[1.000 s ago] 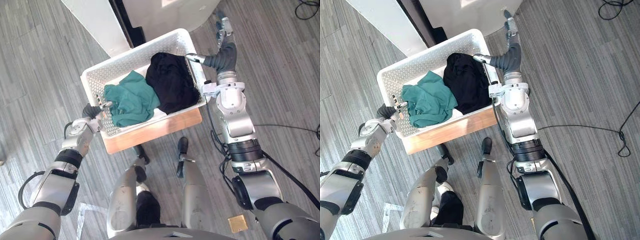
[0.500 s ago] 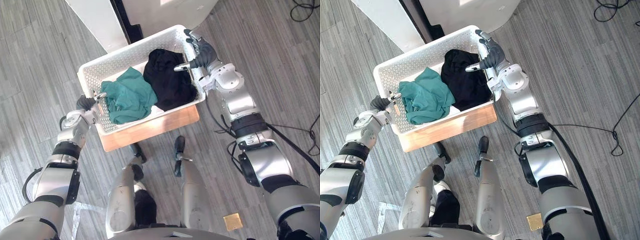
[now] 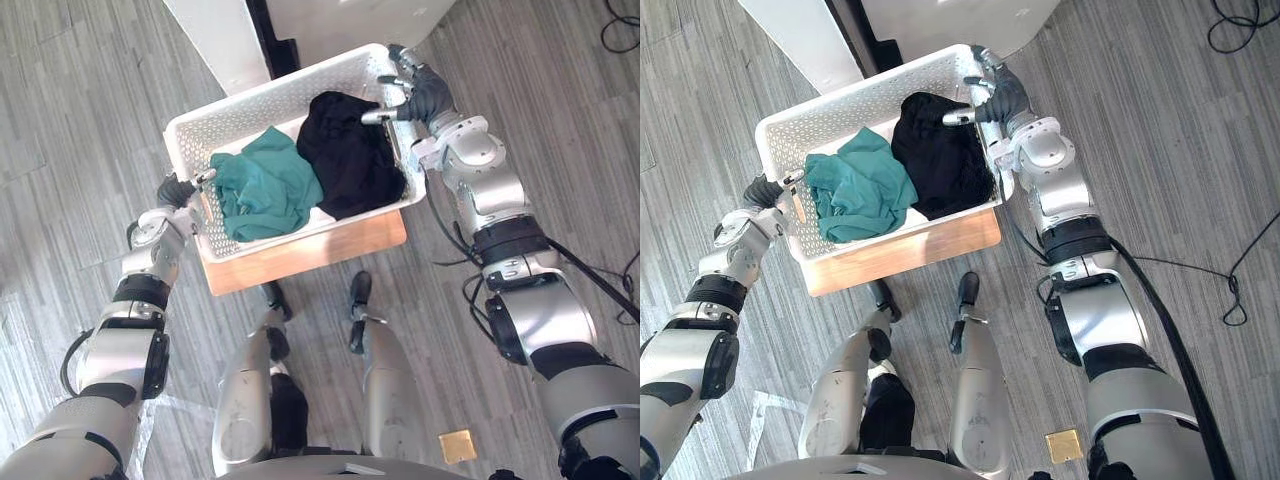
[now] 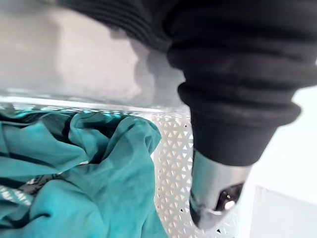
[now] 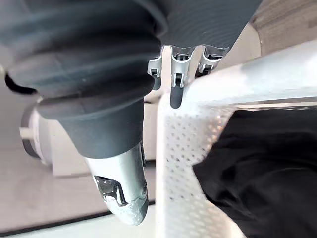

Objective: Pick up the laundry basket with both hands and put the clothes into the washing machine.

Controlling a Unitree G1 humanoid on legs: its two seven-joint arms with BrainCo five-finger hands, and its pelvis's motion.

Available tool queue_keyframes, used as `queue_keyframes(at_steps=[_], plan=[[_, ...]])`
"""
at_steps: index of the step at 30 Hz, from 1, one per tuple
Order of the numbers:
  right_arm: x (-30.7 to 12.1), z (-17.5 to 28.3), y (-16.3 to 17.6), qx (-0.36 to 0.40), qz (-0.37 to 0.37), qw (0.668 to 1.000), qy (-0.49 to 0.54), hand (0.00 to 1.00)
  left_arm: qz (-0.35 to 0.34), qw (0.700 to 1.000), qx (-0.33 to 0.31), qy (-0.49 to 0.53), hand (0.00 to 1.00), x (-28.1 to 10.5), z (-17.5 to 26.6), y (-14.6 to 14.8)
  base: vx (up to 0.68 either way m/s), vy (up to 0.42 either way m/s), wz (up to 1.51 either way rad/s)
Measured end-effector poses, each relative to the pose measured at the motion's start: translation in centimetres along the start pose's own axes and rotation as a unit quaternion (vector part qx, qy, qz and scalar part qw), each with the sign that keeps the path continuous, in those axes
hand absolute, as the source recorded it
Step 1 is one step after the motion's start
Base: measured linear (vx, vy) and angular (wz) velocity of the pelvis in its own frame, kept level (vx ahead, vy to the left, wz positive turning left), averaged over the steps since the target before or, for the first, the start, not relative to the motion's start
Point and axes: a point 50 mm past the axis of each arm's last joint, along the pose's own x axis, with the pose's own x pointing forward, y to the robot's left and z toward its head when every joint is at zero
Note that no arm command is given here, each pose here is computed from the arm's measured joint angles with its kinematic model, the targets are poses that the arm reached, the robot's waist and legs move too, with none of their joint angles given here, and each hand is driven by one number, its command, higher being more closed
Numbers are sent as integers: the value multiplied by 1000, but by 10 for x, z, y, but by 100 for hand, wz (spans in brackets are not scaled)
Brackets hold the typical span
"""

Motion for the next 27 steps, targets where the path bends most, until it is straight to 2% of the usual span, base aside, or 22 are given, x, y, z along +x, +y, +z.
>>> queue_keyframes(at_steps=[5, 8, 12, 16, 20, 27], plan=[[-4, 70, -25, 54, -92, 982, -153, 0, 1, 999, -17, -27, 0, 0, 9, -3, 50, -21, -2], [-10, 83, -38, 62, -131, 972, -185, 0, 10, 999, -29, -32, 0, -1, 10, 0, 52, -19, -6], [-13, 76, -47, 48, -161, 971, -169, 0, 17, 999, -35, -30, 0, -2, 8, 4, 42, -32, -6], [-18, 57, -49, 1, -174, 976, -129, 0, 16, 998, -43, -40, 0, -5, 7, 2, 32, -38, -2], [-25, 28, -47, -63, -151, 985, -62, 0, 17, 998, -45, -36, 0, -5, 4, 2, 34, -35, -1], [-31, 3, -32, -116, -78, 990, -14, 0, 20, 997, -55, -48, 0, -8, 7, 7, 23, -22, -1]])
